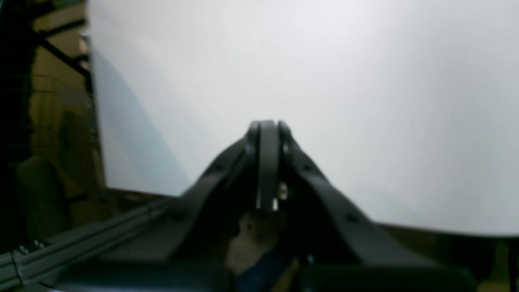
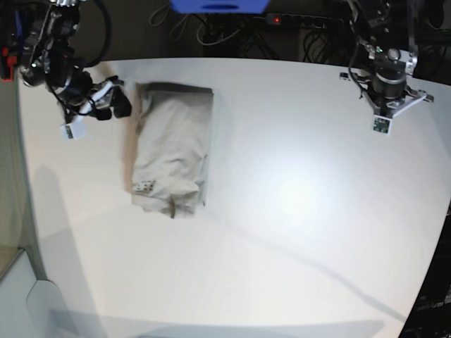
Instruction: Layout the t-shirt on the table in an organized manner, then fold the t-shirt properly
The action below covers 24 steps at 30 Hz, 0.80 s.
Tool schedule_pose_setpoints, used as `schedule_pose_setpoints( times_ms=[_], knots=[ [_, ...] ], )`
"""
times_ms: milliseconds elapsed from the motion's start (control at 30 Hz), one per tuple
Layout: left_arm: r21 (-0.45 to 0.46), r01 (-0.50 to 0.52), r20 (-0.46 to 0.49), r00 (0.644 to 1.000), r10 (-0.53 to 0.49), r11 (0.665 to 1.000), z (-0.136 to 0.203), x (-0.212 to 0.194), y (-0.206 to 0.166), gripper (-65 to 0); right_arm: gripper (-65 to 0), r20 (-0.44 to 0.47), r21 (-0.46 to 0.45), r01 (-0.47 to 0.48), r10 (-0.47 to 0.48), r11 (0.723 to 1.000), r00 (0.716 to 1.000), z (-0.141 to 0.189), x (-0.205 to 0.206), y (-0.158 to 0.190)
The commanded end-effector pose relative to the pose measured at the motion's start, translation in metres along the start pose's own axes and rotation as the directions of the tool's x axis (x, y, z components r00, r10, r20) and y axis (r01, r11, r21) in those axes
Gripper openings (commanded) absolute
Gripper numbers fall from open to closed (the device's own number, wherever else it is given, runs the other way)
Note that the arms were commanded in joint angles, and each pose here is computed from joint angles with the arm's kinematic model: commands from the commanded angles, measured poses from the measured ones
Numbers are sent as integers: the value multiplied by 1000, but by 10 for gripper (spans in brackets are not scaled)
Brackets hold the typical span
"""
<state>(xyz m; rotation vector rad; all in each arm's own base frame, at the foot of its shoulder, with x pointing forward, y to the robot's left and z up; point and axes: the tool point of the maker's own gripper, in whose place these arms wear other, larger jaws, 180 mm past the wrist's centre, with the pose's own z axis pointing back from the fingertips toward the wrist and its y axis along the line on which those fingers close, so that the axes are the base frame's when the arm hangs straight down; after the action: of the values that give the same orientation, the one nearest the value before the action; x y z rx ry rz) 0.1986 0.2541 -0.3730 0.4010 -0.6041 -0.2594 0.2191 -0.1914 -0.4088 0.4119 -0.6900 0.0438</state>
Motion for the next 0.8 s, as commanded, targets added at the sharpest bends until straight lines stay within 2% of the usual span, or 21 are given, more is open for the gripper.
schedule_pose_setpoints(
  times_ms=[0, 167, 300, 433, 567, 667, 767],
  knots=[
    [-6, -3, 27, 1000, 3, 1000, 4, 5, -2, -650, -308, 55, -10, -8, 9, 1000, 998, 8, 14, -5],
    [-129, 26, -57, 998, -33, 991, 15, -33, -37, -650, -321, 90, -120, 51, -40, 992, 995, 35, 12, -42],
    [-209, -23, -83, 996, 5, 978, 28, -57, -57, -650, -399, 107, -205, 86, -65, 975, 992, 60, 6, -69],
    [-290, -98, -107, 992, 70, 952, 43, -75, -77, -650, -502, 59, -259, 82, -69, 962, 996, 81, -14, -85],
    [-331, -137, -136, 986, 96, 934, 55, -91, -88, -650, -598, 3, -314, 79, -82, 946, 997, 105, -36, -99],
    [-350, -157, -158, 982, 107, 924, 60, -101, -93, -650, -644, -21, -355, 94, -109, 930, 994, 123, -54, -107],
    [-363, -173, -197, 975, 106, 916, 61, -115, -100, -650, -650, -58, -376, 105, -137, 921, 989, 135, -74, -108]
  ],
)
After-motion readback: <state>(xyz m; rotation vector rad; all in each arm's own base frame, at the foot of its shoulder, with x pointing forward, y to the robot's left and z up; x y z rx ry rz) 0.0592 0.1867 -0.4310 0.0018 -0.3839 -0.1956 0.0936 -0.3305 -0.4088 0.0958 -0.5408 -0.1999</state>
